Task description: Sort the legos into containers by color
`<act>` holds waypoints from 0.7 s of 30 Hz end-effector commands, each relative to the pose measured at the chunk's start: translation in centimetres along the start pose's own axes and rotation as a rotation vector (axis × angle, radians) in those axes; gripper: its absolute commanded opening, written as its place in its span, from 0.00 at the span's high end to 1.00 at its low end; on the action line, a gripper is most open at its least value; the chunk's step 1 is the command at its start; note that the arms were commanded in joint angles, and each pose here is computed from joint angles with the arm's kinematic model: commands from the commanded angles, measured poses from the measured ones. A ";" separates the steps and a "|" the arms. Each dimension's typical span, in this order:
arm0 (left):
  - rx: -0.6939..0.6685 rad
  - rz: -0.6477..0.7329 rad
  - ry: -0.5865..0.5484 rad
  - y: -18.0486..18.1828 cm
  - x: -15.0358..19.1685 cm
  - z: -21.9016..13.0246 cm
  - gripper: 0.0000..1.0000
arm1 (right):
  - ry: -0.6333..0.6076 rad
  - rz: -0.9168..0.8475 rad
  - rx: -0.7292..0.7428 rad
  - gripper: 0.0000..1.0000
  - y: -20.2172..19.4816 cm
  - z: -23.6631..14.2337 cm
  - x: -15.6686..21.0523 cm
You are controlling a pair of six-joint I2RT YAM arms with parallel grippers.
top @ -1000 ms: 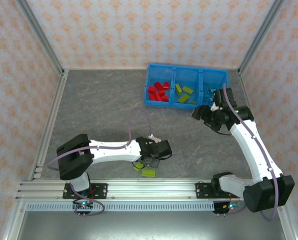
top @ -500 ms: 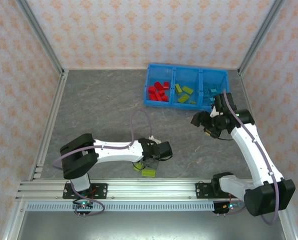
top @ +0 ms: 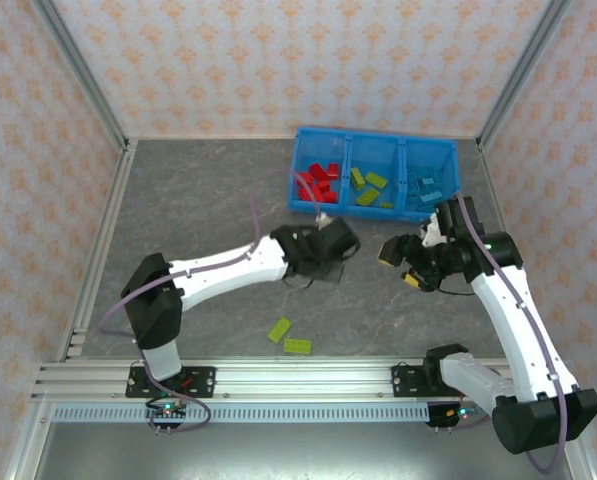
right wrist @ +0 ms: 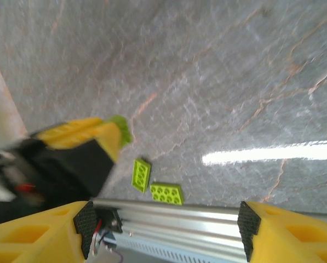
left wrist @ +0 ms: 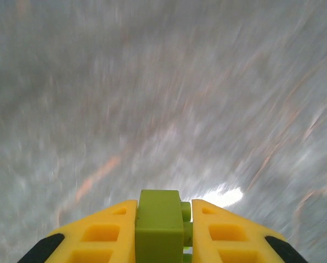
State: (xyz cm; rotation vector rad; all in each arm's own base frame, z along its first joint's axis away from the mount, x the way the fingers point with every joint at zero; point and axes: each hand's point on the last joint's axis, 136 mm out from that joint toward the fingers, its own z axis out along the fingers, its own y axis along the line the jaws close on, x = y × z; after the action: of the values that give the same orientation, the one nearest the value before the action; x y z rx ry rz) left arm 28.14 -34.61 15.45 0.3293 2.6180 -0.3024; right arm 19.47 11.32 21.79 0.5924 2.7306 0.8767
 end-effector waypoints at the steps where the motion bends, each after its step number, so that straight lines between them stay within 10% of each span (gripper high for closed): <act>1: -0.036 0.073 -0.170 -0.5 -7.2 -0.9 0.78 | -0.161 0.039 0.032 0.29 0.2 -1.7 -2.4; 11: -0.045 0.068 -0.401 -2.4 -22.2 5.8 0.77 | -0.188 0.051 0.024 0.29 0.2 -1.7 -2.8; 21: 0.009 0.073 -0.523 -2.6 -26.0 4.6 0.52 | -0.190 0.034 0.050 0.28 -0.5 -1.9 -2.4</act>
State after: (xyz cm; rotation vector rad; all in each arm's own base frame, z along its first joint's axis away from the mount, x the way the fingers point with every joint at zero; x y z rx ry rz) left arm 52.41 -42.74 16.43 0.3005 2.2260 -0.2631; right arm 21.08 9.38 23.15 0.7044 2.5844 0.7647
